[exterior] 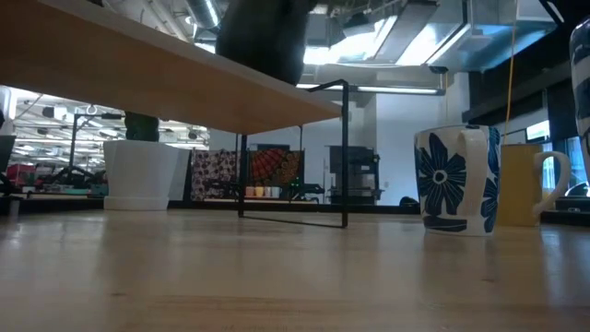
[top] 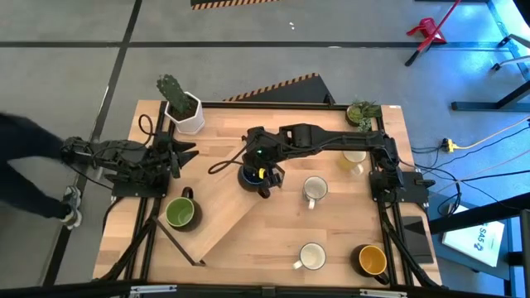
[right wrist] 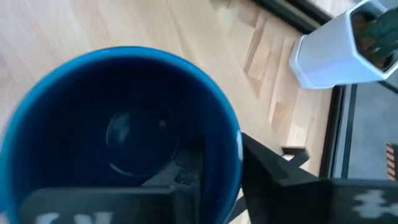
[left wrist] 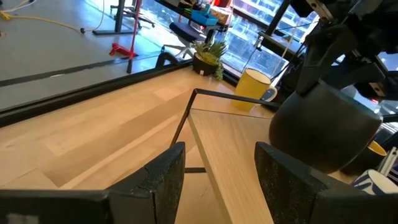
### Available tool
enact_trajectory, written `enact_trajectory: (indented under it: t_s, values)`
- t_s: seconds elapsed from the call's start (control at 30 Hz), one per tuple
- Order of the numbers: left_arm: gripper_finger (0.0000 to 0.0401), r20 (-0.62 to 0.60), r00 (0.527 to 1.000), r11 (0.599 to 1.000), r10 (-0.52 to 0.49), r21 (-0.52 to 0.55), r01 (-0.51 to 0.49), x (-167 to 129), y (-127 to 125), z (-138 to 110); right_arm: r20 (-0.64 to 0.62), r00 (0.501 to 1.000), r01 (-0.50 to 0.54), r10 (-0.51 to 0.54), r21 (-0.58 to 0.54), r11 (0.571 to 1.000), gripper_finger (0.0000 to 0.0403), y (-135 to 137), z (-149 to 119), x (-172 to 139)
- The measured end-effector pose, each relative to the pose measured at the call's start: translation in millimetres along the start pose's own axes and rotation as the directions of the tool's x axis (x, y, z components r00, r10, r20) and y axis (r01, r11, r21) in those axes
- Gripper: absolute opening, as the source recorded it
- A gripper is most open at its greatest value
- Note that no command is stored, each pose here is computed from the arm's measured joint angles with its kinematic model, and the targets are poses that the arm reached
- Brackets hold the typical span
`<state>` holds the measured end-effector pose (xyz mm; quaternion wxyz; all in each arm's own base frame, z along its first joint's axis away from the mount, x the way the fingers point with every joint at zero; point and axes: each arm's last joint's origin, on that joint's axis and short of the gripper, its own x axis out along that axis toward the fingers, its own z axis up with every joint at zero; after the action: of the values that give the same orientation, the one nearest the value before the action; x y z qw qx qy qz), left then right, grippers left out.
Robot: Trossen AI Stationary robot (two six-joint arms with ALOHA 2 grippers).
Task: Place coffee mugs
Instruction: Put the blue black mug on the shelf
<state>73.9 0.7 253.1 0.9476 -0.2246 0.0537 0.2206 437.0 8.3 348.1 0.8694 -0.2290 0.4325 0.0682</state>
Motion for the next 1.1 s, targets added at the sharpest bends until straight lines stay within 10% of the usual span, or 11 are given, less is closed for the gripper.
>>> enact_trajectory:
  t_s: [0.53, 0.87, 1.1]
  values:
    - [0.0188, -0.001, 1.0, 1.0, 0.0, 0.003, 0.0, 0.0, 0.0, -0.1, 0.116, 0.989, 0.09, -0.09, 0.005, 0.996, 0.0148, -14.1, 20.4, -50.2]
    - [0.0188, 0.011, 1.0, 1.0, 0.02, 0.004, -0.02, 0.0, 0.7, 0.2, -0.251, 0.96, 0.125, -0.125, -0.018, 0.992, 0.0011, 13.5, -5.8, -62.6]
    - [0.0188, 0.018, 0.999, 1.0, 0.031, 0.003, -0.031, 0.0, 1.0, 0.4, -0.288, 0.954, 0.088, -0.081, 0.011, 0.996, 0.0002, 14.7, -10.8, -33.0]
